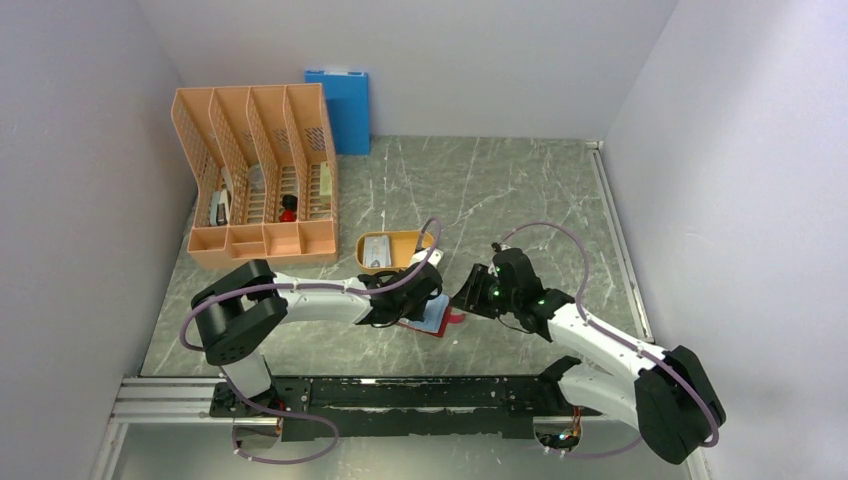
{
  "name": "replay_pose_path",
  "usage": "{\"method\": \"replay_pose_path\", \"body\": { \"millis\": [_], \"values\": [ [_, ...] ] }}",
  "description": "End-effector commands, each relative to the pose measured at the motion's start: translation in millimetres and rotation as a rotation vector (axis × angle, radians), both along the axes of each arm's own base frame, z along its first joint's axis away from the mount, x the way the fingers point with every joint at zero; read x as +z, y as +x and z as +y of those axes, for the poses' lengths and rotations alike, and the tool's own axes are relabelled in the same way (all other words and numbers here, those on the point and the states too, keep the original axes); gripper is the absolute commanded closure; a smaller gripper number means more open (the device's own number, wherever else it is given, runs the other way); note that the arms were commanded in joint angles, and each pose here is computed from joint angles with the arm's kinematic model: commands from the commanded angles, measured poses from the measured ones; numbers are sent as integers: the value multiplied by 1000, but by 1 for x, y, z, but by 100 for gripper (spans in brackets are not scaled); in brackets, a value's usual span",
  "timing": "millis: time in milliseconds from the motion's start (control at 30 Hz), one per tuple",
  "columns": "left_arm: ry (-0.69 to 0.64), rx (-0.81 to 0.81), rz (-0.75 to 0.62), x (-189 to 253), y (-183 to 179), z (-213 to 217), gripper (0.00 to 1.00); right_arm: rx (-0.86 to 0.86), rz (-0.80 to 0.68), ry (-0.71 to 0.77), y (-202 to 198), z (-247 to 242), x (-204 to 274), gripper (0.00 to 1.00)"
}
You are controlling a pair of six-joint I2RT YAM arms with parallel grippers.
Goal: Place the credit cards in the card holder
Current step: Open the card holder at the center of the board.
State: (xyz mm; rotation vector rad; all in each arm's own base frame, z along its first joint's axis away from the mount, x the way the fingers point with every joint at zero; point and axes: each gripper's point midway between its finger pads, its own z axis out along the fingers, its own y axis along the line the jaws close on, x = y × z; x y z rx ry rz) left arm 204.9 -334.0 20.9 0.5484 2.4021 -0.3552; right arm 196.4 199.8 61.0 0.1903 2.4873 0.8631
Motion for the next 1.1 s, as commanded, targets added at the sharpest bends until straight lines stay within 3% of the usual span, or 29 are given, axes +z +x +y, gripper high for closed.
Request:
{"method": "replay_pose_path", "body": {
  "millis": [0, 400, 1067],
  "values": [
    [57, 25, 21, -13, -3, 11, 89, 60, -9, 9, 1, 6, 2, 56],
    [35, 44, 38, -16, -7, 12, 95, 207, -33, -5, -6, 46, 10, 60],
    [-41, 53, 35, -2, -9, 10, 95, 229, 32, -26, -6, 64, -19, 85]
  ]
}}
